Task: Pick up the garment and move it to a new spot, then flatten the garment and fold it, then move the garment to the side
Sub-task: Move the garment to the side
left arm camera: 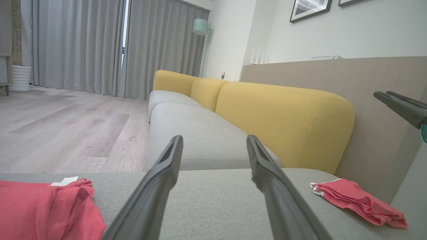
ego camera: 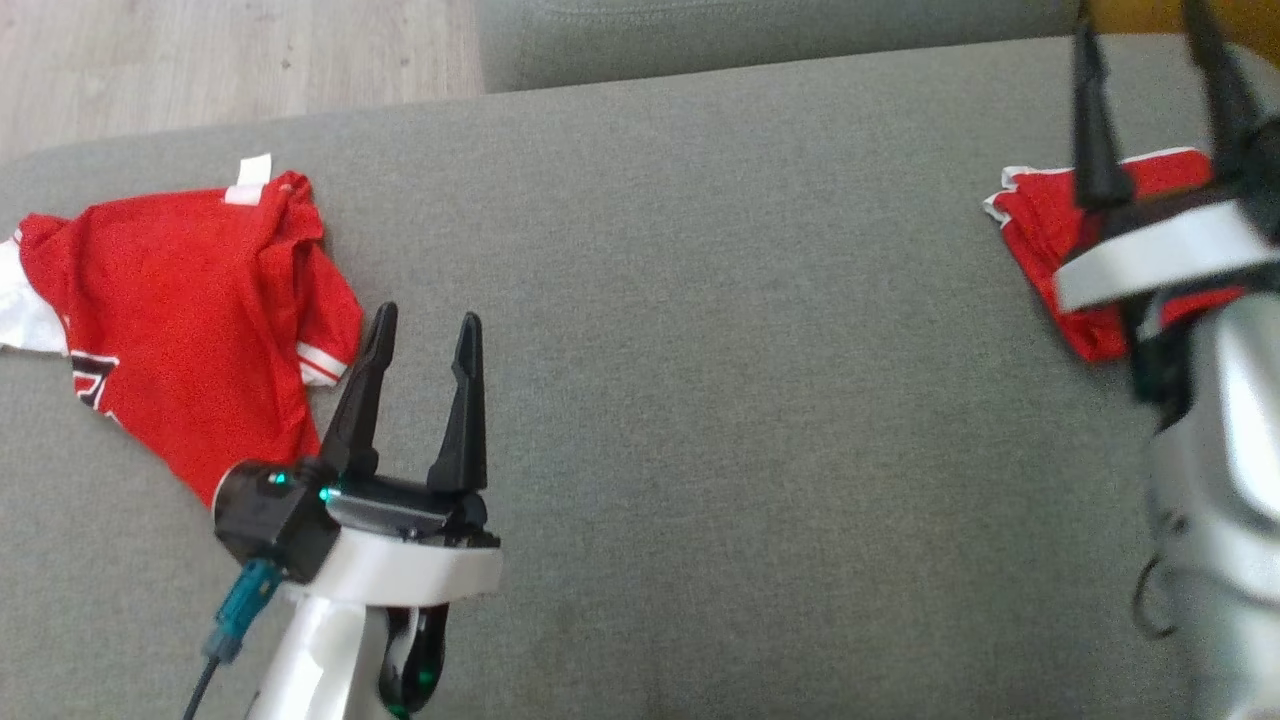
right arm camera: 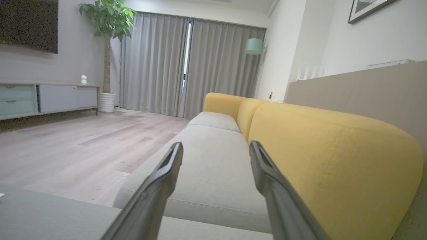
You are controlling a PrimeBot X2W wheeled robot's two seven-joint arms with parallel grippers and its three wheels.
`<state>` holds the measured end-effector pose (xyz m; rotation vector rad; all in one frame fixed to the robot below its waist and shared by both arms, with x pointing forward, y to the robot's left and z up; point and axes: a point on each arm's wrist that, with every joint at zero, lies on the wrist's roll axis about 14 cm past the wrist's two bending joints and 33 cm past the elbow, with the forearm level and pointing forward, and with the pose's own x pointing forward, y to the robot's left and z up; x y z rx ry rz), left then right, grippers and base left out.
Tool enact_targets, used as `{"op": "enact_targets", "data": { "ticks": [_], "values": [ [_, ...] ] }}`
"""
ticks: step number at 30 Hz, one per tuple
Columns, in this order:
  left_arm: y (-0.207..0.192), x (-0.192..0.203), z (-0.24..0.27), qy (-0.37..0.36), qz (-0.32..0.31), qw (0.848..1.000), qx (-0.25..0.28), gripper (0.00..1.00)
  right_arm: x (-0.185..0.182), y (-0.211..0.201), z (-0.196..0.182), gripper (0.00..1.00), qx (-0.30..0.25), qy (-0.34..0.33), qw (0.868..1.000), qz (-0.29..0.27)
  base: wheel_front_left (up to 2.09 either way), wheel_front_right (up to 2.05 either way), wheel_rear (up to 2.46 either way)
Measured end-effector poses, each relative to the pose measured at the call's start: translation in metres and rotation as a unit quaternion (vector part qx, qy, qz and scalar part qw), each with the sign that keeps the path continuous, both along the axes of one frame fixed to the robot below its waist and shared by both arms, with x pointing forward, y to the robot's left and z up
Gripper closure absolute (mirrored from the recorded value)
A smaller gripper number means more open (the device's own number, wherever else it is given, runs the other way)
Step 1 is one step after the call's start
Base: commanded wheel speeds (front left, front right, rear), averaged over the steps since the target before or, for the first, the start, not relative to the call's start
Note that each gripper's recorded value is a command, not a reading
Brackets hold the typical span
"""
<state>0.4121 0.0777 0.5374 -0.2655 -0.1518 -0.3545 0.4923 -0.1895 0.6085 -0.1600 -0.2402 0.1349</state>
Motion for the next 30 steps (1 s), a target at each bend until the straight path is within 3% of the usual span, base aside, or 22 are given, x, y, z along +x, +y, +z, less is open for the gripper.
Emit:
{"op": "enact_targets", "data": {
  "ticks": [6, 13, 22, 30],
  "values": [
    [0.002, -0.014, -0.005, 0.010, 0.002, 1.000, 0.000, 0.00, -0.038, 0.024, -0.037, 0.00, 0.077, 0.024, 0.997, 0.007, 0.00, 0.00, 0.00],
    [0.008, -0.017, -0.004, 0.015, 0.014, 1.000, -0.021, 0.00, -0.086, 0.002, -0.108, 0.00, 0.129, 0.099, 0.986, -0.038, 0.00, 0.00, 0.00],
    [0.014, -0.021, -0.014, 0.031, 0.022, 0.999, -0.024, 0.00, -0.112, -0.001, -0.109, 0.00, 0.160, 0.096, 0.981, -0.045, 0.00, 0.00, 0.00],
    [0.016, -0.029, -0.024, 0.045, 0.025, 0.998, -0.019, 0.00, -0.111, 0.007, -0.103, 0.00, 0.159, 0.089, 0.983, -0.032, 0.00, 0.00, 0.00]
  ]
}}
